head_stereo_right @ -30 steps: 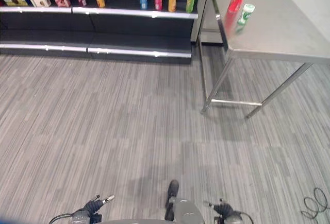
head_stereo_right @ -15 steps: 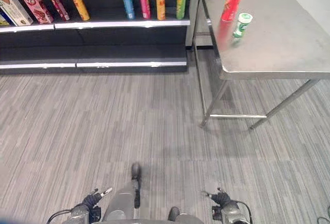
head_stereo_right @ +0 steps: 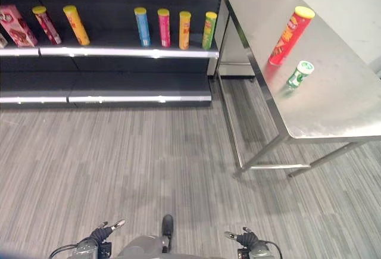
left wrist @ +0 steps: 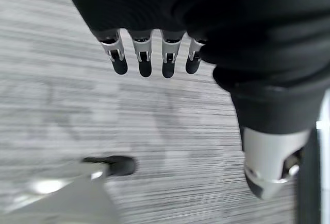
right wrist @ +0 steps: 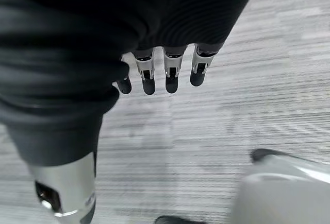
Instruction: Put the goods on the table back onto the shelves and tidy them up.
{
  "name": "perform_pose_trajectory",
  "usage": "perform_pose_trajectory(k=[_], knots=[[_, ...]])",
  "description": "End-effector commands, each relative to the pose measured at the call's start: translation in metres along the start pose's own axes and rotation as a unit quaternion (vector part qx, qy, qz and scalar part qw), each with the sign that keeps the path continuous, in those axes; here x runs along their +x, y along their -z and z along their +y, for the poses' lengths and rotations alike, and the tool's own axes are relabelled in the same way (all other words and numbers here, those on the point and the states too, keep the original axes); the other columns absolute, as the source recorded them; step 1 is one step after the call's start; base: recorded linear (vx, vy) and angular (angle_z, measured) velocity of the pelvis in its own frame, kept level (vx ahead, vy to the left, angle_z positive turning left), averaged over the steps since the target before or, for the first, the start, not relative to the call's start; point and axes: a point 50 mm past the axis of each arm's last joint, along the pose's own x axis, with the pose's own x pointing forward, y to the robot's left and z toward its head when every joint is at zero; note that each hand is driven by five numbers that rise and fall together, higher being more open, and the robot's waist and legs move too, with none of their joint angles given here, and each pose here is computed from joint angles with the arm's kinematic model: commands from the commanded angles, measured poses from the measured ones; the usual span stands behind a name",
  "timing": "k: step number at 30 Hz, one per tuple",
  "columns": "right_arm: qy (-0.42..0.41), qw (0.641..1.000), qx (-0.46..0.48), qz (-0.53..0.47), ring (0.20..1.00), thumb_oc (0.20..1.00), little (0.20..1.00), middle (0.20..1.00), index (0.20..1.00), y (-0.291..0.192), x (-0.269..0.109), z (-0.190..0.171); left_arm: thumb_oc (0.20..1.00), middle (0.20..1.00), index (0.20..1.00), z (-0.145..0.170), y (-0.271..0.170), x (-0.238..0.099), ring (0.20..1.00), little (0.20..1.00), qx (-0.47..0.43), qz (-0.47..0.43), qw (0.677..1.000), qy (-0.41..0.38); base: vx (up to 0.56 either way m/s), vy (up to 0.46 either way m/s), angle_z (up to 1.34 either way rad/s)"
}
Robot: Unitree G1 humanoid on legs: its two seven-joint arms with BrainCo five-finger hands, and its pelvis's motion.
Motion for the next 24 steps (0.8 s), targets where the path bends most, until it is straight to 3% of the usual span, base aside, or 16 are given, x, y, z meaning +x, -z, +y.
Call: perform_pose_trajectory(k=[1, 24], knots=[[0.030, 0.999, 0.003, -0.017, 1.000, 1.000, 1.000, 1.000, 1.000, -0.013, 0.001, -0.022, 1.000, 1.000, 1.000, 0.012, -0.006, 0.000, 1.000, 1.000, 0.044, -0.012, 0.999, -0.010, 0.22, 0.244, 0.07], [0.040, 0.999, 0.013, 0.025, 1.000, 1.000, 1.000, 1.000, 1.000, 0.013, -0.002, -0.026, 1.000, 1.000, 1.000, -0.003, -0.014, 0.001, 1.000, 1.000, 0.061, -0.031, 0.998, 0.011, 0.24, -0.073, 0.01]])
